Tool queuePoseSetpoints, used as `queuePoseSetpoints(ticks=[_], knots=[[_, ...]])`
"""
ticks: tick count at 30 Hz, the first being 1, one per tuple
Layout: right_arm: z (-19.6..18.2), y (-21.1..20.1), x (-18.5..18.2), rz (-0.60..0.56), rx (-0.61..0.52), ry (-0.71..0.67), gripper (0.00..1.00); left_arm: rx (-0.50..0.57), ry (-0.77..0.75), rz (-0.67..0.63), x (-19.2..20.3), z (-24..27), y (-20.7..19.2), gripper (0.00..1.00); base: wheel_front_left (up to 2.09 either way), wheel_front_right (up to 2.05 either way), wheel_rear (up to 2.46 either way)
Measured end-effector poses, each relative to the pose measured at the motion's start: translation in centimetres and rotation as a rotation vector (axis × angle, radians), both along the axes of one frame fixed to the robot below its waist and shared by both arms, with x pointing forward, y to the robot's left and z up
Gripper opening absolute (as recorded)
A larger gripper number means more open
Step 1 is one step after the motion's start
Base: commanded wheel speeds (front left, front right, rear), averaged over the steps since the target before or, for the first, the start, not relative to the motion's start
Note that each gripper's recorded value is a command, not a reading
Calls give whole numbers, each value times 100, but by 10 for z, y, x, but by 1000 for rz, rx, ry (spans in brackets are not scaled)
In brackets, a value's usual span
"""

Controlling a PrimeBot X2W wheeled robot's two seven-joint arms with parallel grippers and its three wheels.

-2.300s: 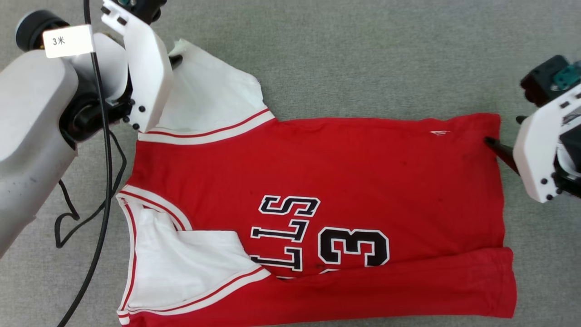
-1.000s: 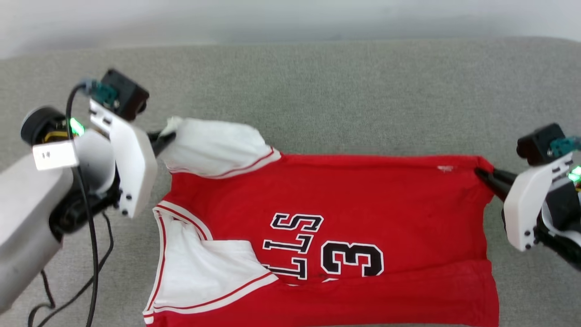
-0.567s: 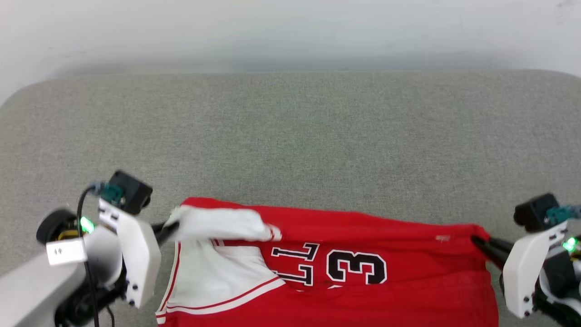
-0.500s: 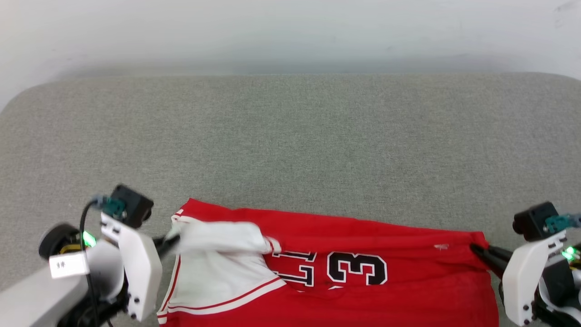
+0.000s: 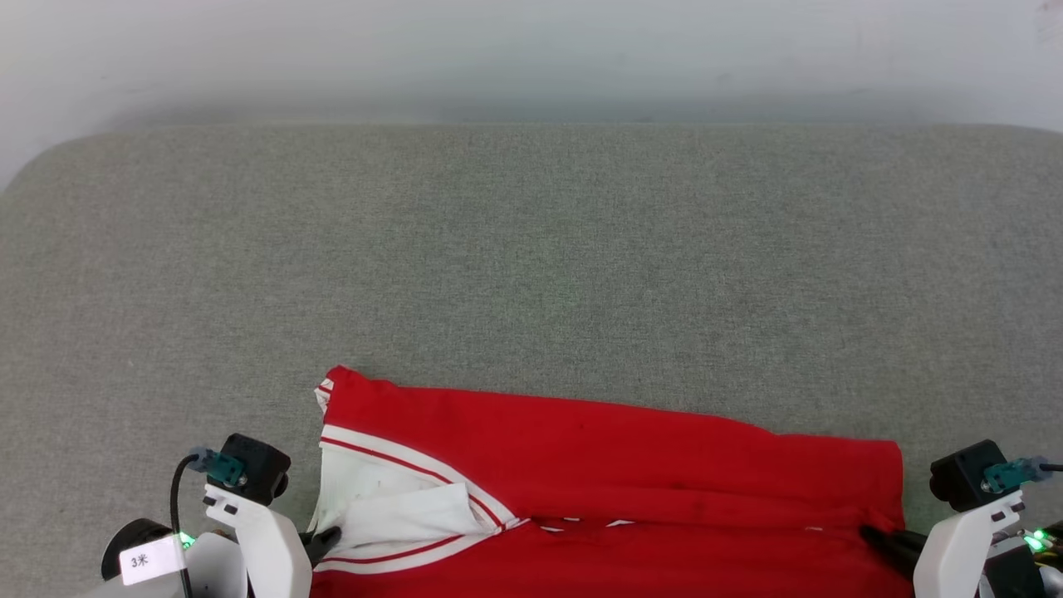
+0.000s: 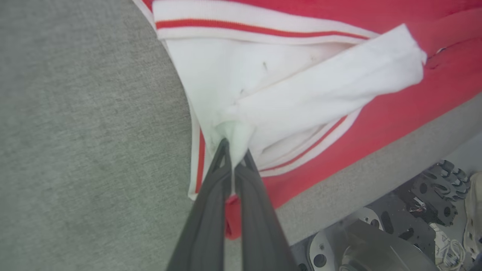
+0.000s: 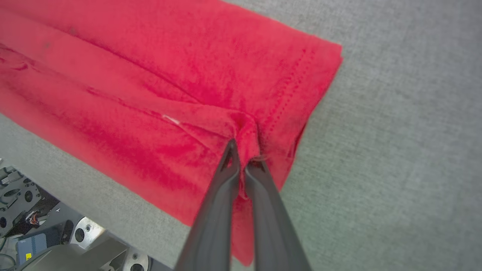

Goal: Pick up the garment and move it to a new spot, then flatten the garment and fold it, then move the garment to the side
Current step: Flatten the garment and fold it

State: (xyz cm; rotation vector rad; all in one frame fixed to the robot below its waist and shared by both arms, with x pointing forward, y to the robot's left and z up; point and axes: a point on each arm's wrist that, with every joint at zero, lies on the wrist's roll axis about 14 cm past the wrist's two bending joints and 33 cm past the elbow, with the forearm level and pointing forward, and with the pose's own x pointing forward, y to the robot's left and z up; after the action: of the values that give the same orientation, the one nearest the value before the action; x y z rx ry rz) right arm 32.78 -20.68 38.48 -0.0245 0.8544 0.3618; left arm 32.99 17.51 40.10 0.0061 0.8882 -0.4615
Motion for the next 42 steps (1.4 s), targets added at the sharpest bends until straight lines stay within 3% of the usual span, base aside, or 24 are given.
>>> queuePoseSetpoints(ticks=[7, 8, 9, 10, 11, 21, 26, 30, 34, 42], knots=[[-15, 1, -6, -11, -4, 43, 0, -29, 56, 34, -4, -21, -3, 0, 0, 0, 0], [-14, 2, -5, -17, 6, 38, 39, -29, 49, 42, -3, -22, -2, 0, 0, 0, 0], [-13, 4, -4, -25, 19, 30, 100, -30, 38, 51, -1, -21, 0, 38, 0, 0, 0], [-11, 4, -2, -27, 22, 18, 100, -33, 22, 61, 0, -19, 1, 92, 0, 0, 0], [-8, 4, -1, -25, 20, 3, 100, -36, 7, 71, 2, -17, 1, 100, 0, 0, 0], [63, 3, 29, -44, 59, -265, 100, -31, -300, 161, 26, 38, 17, 100, 0, 0, 0], [90, -6, 40, -56, 32, -335, 100, -20, -479, 244, 37, 68, 29, 100, 0, 0, 0], [92, -18, 41, -54, -25, -307, 100, -8, -600, 314, 44, 87, 39, 100, 0, 0, 0], [73, -33, 31, -49, -91, -193, 100, 21, -681, 373, 46, 99, 50, 100, 0, 0, 0], [44, -29, 22, -36, -88, -39, 100, 84, -848, 481, 50, 124, 64, 100, 0, 0, 0]])
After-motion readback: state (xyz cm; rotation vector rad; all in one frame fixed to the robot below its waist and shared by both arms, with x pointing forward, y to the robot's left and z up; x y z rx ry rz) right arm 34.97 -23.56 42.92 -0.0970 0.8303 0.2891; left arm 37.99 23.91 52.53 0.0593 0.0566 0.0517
